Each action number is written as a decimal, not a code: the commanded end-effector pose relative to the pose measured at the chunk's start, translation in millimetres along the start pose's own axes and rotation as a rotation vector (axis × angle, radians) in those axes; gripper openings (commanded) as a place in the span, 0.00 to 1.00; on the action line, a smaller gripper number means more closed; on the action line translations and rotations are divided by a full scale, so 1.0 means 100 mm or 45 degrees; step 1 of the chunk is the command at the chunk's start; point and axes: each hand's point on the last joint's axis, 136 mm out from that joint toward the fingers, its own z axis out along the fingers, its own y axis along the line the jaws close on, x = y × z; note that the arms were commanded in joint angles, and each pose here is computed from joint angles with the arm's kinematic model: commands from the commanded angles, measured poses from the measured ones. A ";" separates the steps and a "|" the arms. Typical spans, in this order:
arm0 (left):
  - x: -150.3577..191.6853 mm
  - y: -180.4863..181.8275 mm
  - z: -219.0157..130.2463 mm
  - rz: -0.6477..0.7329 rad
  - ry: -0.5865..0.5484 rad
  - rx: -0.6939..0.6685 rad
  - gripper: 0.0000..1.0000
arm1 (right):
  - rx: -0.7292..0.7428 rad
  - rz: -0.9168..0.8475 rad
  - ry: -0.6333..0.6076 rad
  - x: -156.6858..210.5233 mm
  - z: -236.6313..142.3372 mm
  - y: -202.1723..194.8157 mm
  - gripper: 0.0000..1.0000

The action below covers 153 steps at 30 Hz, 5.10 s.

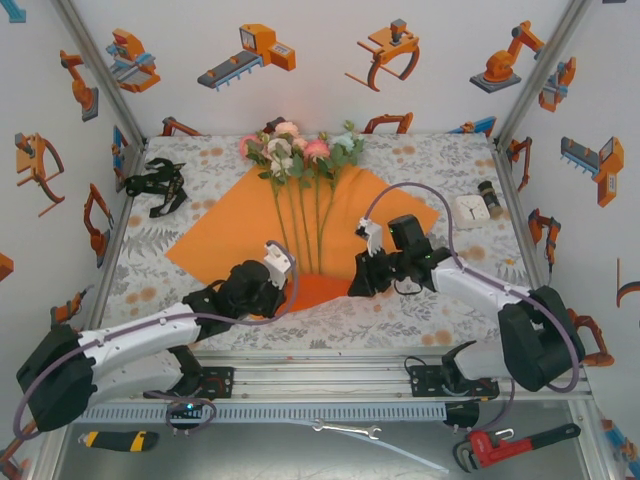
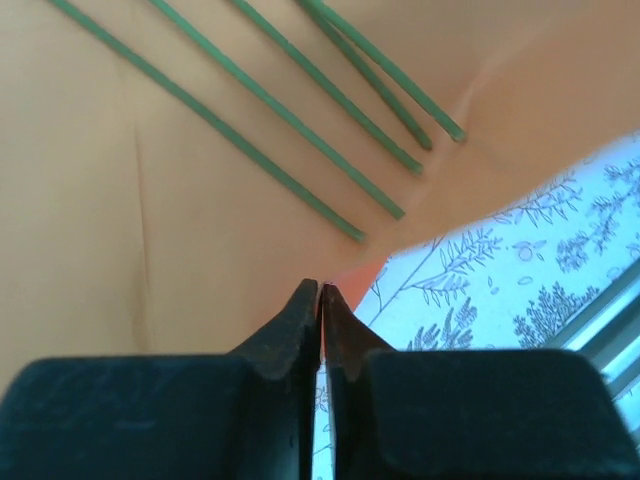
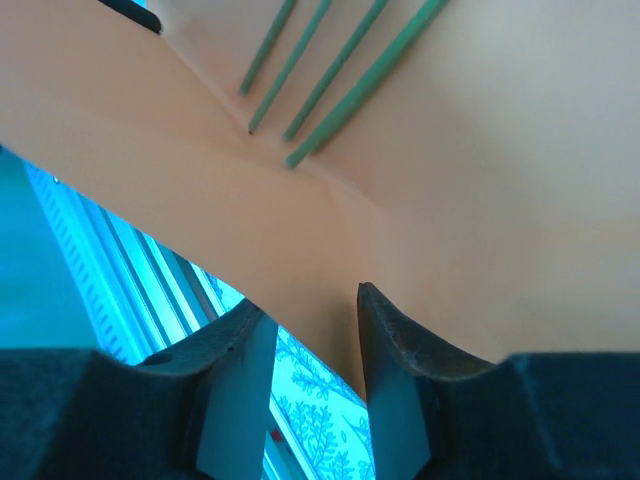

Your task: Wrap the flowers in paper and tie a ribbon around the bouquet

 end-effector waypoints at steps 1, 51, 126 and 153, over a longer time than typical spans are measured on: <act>-0.22 0.10 0.06 -0.109 -0.078 -0.084 0.25 | 0.041 0.038 -0.099 -0.13 0.00 -0.09 0.33; -0.12 0.49 0.26 -0.321 0.048 -0.445 0.63 | 0.778 0.359 -0.406 -0.35 0.31 -0.59 0.39; -0.16 -0.20 0.16 -0.710 0.141 -0.061 0.32 | 0.659 0.554 -0.376 -0.17 -0.02 0.02 0.35; 1.00 0.63 0.07 -0.737 0.366 -0.559 0.30 | 1.176 0.774 -0.268 0.88 -0.41 -1.01 0.37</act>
